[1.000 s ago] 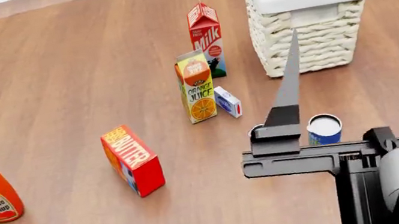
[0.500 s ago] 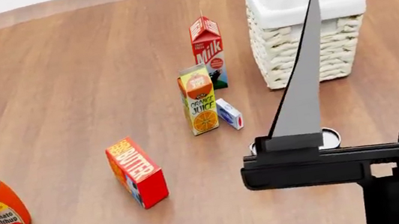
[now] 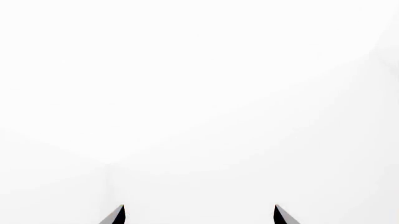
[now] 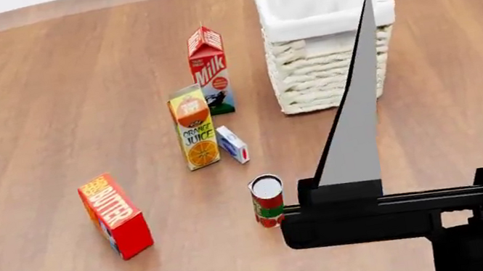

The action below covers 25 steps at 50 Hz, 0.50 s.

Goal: Pick up the alphabet soup and the tomato sauce, and put them in the basket.

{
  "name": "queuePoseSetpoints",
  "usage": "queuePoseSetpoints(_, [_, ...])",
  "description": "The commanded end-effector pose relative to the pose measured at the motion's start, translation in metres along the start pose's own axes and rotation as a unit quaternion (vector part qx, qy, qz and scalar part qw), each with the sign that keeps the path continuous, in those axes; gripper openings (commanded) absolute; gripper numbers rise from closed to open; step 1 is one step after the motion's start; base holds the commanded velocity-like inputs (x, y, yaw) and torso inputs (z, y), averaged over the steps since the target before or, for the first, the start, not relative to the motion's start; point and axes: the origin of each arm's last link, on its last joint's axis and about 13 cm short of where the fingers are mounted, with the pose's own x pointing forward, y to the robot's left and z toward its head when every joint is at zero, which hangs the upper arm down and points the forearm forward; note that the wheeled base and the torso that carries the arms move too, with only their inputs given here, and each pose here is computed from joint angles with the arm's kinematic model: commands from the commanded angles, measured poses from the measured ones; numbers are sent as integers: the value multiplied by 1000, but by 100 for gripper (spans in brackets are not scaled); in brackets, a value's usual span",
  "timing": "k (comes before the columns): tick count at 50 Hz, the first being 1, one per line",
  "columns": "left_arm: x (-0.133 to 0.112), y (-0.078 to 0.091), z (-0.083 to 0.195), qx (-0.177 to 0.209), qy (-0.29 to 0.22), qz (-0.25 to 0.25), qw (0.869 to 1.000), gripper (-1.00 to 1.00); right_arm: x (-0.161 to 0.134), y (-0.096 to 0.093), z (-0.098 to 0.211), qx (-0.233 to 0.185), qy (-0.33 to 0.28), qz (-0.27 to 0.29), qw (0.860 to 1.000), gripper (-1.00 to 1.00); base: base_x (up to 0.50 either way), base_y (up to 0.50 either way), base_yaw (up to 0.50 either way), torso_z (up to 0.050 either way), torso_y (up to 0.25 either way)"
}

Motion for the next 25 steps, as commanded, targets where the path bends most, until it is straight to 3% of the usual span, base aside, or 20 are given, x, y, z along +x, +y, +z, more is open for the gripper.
queuePoseSetpoints(1, [-6, -1, -3, -4, -3, 5, 1000, 100, -2, 1, 0, 0, 0, 2, 1000, 100, 0, -500, 0, 0, 0])
queuePoseSetpoints(9, [-7, -1, -3, -3, -2, 4, 1000, 100, -4, 2, -1, -6, -1, 6, 1000, 100, 0, -471, 0, 0, 0])
queuePoseSetpoints(10, [-9, -2, -3, -3, -3, 4, 1000, 100, -4, 2, -1, -27, -5, 11, 1000, 100, 0, 0, 0, 0, 0])
queuePoseSetpoints(25, [-8, -2, -3, -1, 0, 4, 1000, 100, -4, 3, -2, -29, -7, 10, 1000, 100, 75, 40, 0, 0, 0])
